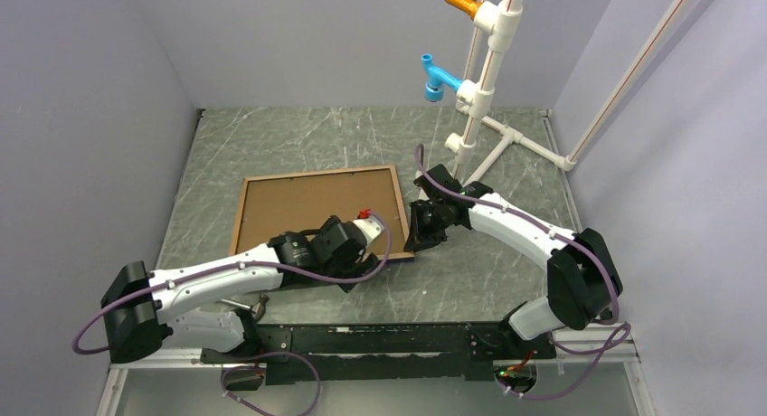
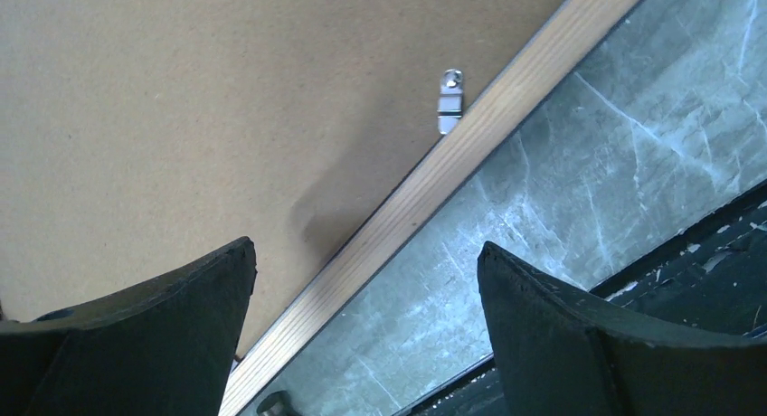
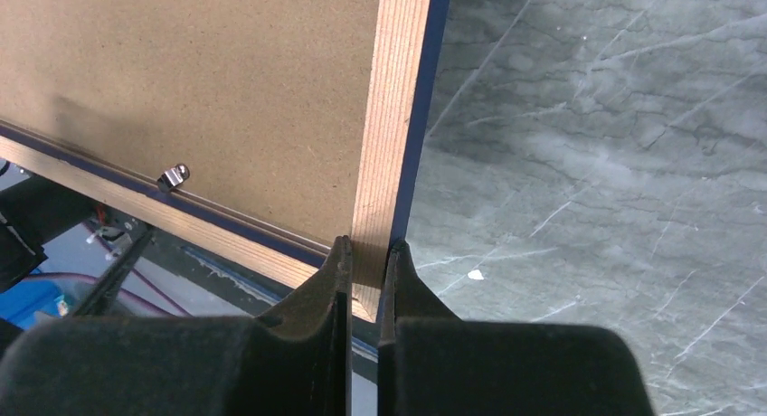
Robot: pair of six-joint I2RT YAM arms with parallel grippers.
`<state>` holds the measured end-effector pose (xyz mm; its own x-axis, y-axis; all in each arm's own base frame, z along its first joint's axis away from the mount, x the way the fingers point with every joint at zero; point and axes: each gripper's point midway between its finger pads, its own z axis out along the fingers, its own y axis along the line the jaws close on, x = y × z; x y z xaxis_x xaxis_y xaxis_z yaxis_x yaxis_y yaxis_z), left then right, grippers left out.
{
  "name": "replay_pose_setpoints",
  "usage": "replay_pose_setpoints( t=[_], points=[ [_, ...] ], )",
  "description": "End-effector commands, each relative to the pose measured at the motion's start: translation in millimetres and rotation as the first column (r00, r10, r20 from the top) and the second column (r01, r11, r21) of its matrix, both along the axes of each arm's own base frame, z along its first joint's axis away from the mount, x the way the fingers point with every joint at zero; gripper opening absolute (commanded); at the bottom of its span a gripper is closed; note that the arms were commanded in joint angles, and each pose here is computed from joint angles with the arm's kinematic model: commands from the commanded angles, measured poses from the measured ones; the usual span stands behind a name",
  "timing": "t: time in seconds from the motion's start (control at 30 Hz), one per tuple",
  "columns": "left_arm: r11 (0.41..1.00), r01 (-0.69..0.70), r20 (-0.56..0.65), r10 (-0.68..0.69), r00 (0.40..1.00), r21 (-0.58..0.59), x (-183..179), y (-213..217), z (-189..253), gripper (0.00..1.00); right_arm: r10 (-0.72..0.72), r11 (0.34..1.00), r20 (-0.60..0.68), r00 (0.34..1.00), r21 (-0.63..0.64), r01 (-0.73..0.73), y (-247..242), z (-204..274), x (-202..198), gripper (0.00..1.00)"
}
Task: Put the photo into the frame
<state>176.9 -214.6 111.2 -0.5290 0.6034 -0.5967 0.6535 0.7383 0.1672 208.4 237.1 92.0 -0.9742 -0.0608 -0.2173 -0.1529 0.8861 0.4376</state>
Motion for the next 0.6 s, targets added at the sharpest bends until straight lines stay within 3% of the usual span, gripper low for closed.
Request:
replay_pose_setpoints(
  t=[0.0,0.13,0.4,0.57],
  points=[
    [0.999,0.035,0.094,-0.038,0.995,0.034,5,-11,17,0.94,0.06,0.979,0.068,0.996,0.191,-0.072,30,53,4,0.0],
    [0.995,0.007,0.104,-0.018,0.994,0.101,3,-1,8,0.93,0.064,0.975,0.07,0.995,0.21,-0.078,32,59,3,0.0],
    [0.961,-0.174,0.227,0.124,0.966,0.215,23,26,13,0.84,0.089,0.955,0.051,0.995,0.281,-0.1,39,73,-7,0.0],
    [0.936,-0.23,0.291,0.15,0.945,0.266,31,36,19,0.67,0.096,0.942,0.039,0.995,0.319,-0.103,42,79,-12,0.0]
  ],
)
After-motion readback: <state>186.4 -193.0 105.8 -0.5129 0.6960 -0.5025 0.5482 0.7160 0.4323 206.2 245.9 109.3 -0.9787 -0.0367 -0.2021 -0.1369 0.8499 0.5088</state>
